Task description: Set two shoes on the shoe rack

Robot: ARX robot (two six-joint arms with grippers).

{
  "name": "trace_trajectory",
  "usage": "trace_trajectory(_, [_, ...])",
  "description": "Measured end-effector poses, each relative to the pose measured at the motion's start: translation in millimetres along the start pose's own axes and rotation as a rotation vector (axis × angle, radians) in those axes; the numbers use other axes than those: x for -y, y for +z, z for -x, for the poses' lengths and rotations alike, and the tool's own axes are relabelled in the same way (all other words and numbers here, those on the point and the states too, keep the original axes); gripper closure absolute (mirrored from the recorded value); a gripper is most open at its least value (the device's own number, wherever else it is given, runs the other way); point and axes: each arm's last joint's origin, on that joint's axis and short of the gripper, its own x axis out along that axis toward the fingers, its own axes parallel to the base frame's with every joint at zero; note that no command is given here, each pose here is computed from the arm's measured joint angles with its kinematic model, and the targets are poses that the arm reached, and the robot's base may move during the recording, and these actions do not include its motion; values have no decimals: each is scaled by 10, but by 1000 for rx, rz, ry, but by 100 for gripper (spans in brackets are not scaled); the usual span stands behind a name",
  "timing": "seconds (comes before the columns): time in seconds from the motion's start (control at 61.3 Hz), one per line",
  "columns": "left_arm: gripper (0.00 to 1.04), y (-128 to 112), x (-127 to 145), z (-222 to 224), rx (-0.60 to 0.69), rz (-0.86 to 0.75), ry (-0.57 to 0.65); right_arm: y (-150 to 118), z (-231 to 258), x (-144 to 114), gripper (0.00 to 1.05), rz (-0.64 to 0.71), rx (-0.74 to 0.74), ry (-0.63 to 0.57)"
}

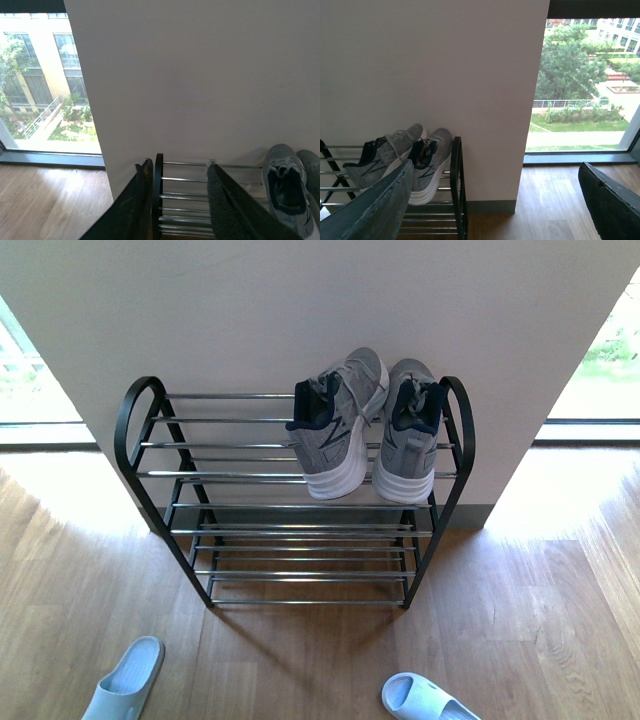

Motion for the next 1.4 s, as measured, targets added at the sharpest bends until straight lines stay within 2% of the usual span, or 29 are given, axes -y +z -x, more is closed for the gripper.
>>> trace_trajectory(0.098, [97,-52,-32,151,-5,-2,-6,0,0,0,9,0,0,0])
trace_trajectory(0.147, [104,-61,-72,194,-5,-2,-28,0,0,0,9,0,0,0])
trace_trajectory(0.603, [104,-234,-149,552,-15,-5,-5,0,0,0,9,0,0,0])
trace_trajectory(1.402, [104,-148,-150,881,16,-5,-4,0,0,0,9,0,0,0])
